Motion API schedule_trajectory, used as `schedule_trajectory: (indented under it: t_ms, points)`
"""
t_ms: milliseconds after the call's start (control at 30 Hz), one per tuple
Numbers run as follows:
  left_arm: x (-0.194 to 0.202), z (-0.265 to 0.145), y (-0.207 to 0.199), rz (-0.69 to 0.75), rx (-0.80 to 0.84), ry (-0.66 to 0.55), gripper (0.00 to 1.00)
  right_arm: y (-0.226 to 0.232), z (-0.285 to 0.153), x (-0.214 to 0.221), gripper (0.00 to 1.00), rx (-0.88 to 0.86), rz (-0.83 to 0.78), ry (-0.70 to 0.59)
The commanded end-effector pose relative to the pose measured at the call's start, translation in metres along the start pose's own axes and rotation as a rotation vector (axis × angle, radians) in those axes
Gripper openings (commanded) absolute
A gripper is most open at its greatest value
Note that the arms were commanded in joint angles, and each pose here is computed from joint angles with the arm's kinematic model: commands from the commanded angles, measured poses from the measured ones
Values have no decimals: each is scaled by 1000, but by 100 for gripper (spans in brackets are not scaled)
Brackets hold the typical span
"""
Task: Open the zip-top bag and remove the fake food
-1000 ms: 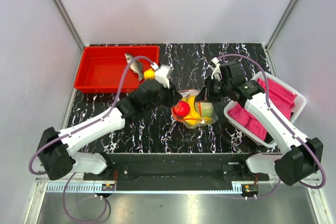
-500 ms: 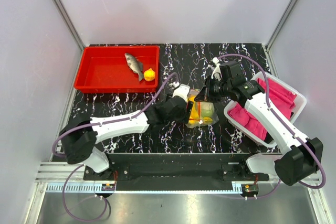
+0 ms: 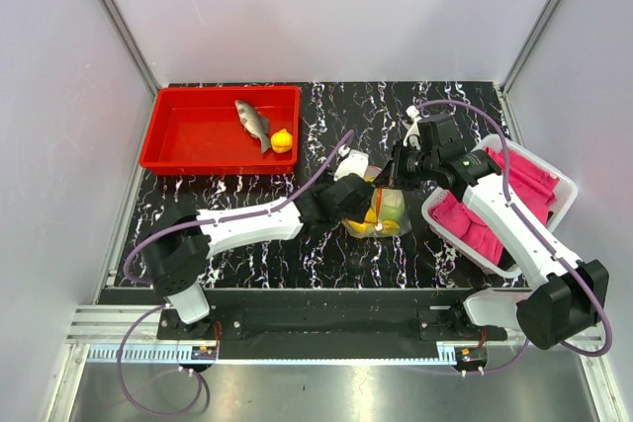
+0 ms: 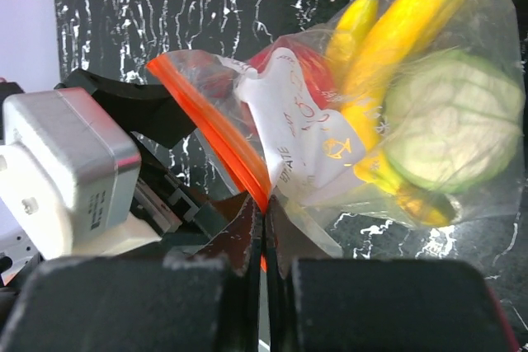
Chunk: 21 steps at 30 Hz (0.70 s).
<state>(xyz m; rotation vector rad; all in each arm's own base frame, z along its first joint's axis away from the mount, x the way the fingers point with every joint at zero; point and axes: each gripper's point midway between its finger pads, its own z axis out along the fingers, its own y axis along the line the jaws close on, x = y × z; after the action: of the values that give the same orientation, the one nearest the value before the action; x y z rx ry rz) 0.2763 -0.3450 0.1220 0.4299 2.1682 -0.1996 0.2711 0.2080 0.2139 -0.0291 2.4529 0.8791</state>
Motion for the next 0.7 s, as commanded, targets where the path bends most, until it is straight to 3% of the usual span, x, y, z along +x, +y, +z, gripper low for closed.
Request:
schedule_trajectory:
  t_ms: [0,167,300,400,433,667]
  points:
    - [1,10,-3,22,-35,4,86,27,-8,-3,0,-109,-29,-9]
    - [8,17,-2,27,-50,11,85,24,-6,-2,0,-96,-35,-9]
    - [6,18,-5,25,-37,3,79,25,-6,-1,0,-104,-32,-4]
    - [1,16,-7,26,-25,-8,60,24,-6,-3,0,-98,-39,-10]
    - [-2,14,-9,23,-13,-14,48,26,-7,-3,0,-104,-34,-8]
    - [-17,-7,-13,16,43,-47,15,22,-7,-1,0,-94,-38,-9]
